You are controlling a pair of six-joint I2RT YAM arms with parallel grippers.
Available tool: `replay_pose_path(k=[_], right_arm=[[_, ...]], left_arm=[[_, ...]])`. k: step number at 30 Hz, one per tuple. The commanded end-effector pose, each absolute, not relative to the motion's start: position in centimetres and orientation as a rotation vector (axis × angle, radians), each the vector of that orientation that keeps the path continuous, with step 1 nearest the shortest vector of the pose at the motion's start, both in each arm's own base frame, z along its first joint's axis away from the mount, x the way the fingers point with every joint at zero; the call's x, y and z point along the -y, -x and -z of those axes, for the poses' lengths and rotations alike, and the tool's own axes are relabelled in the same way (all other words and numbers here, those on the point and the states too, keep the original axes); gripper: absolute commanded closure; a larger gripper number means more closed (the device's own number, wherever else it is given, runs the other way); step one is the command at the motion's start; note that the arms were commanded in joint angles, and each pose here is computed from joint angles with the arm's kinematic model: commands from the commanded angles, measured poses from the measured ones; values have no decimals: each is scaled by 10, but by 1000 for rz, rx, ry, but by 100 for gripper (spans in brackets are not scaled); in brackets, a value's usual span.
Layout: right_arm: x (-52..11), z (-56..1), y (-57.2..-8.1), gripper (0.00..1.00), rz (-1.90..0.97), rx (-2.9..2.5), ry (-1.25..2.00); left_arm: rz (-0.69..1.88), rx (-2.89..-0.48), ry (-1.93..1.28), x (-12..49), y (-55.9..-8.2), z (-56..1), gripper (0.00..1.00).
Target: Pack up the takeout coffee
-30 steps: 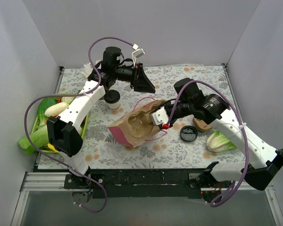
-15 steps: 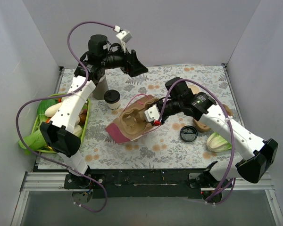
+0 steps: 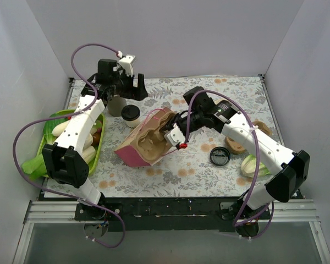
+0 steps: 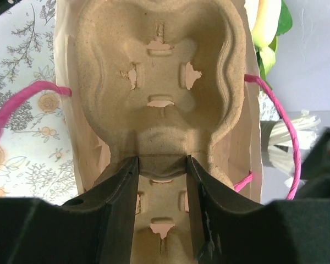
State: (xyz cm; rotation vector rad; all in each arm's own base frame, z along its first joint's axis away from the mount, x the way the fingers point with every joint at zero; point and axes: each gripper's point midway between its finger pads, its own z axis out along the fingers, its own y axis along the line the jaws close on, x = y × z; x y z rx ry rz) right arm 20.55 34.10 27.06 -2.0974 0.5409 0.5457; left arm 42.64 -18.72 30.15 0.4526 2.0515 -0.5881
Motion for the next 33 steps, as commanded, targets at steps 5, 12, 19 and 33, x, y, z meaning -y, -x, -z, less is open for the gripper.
replay_pose_path(k=[5, 12, 19, 33], right_arm=[[-352, -293, -195, 99, -559, -321, 2090], [-353, -291, -187, 99, -642, -371, 2065], [-350, -296, -192, 99, -622, -467, 2038], [-329, -309, -181, 99, -657, -733, 1959]], left_arm=[[550, -2220, -436, 167, -396, -238, 20], [678, -2261, -544, 180, -374, -213, 21], [1045, -2138, -668, 221, -349, -232, 22], [1624, -1984, -817, 299, -340, -264, 27]])
